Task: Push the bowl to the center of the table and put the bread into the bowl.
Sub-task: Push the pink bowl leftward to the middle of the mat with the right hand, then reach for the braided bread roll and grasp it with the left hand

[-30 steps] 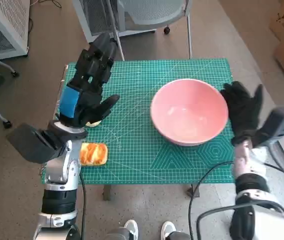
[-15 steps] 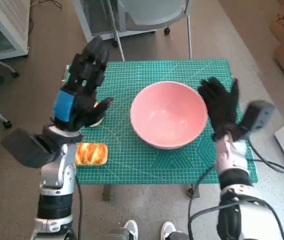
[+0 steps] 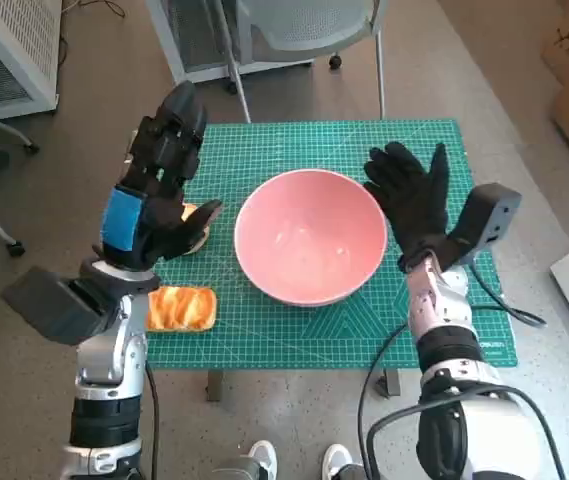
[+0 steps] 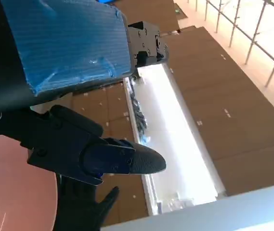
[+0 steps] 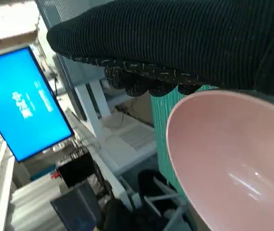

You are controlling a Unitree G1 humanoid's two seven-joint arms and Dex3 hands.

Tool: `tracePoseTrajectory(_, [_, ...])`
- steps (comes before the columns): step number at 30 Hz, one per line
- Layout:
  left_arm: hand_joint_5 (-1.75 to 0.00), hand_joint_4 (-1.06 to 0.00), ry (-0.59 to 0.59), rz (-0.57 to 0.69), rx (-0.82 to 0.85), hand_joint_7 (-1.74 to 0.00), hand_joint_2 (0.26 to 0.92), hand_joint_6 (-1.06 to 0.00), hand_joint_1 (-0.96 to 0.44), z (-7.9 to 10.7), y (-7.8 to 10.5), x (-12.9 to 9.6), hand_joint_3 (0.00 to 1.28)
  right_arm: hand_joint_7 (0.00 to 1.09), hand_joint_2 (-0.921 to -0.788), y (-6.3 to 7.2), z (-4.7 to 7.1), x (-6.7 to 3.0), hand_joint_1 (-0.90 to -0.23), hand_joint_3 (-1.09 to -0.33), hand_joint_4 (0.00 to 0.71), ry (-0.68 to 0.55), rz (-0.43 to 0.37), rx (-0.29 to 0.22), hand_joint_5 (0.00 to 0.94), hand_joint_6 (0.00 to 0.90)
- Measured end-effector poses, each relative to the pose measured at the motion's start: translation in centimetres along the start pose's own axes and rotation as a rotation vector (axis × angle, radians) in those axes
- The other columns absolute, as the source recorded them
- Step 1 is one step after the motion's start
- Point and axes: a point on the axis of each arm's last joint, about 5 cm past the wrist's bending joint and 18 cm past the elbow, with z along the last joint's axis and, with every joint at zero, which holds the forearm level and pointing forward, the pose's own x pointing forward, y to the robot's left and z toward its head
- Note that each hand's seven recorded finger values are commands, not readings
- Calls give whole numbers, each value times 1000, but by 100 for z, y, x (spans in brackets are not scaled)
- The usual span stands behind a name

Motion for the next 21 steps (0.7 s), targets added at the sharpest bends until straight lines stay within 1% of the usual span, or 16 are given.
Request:
tracePoseTrajectory(4, [-2, -5, -5, 7, 5, -345, 921, 1, -601, 15, 3, -26, 231, 9, -921, -42, 59, 3, -575, -807, 210, -23, 2, -27, 6, 327])
tracePoseTrajectory(7, [-3, -7, -11, 12, 12, -346, 921, 1, -610, 32, 17, -40, 229, 14, -921, -86, 133, 4, -588, -801, 214, -71, 14, -50, 7, 337])
tracePoseTrajectory(10, [-5, -10, -13, 24, 25, -346, 921, 1, -622, 49, 45, -65, 226, 19, -921, -128, 239, 6, -613, -782, 220, -147, 45, -82, 8, 347])
tracePoseTrajectory(14, [-5, -11, -13, 36, 52, -334, 921, 1, -635, 80, 98, -103, 222, 16, -921, -173, 407, 5, -628, -765, 225, -273, 98, -136, 9, 341])
tracePoseTrajectory(17, [-3, -9, -20, 35, 81, -319, 921, 1, -645, 123, 135, -120, 220, 13, -921, -203, 550, -7, -634, -755, 226, -388, 156, -176, 8, 338])
tracePoseTrajectory(21, [-5, -13, -34, 14, 165, -307, 921, 1, -653, 226, 196, -140, 205, 15, -921, -211, 721, -28, -635, -749, 231, -530, 235, -221, 8, 342])
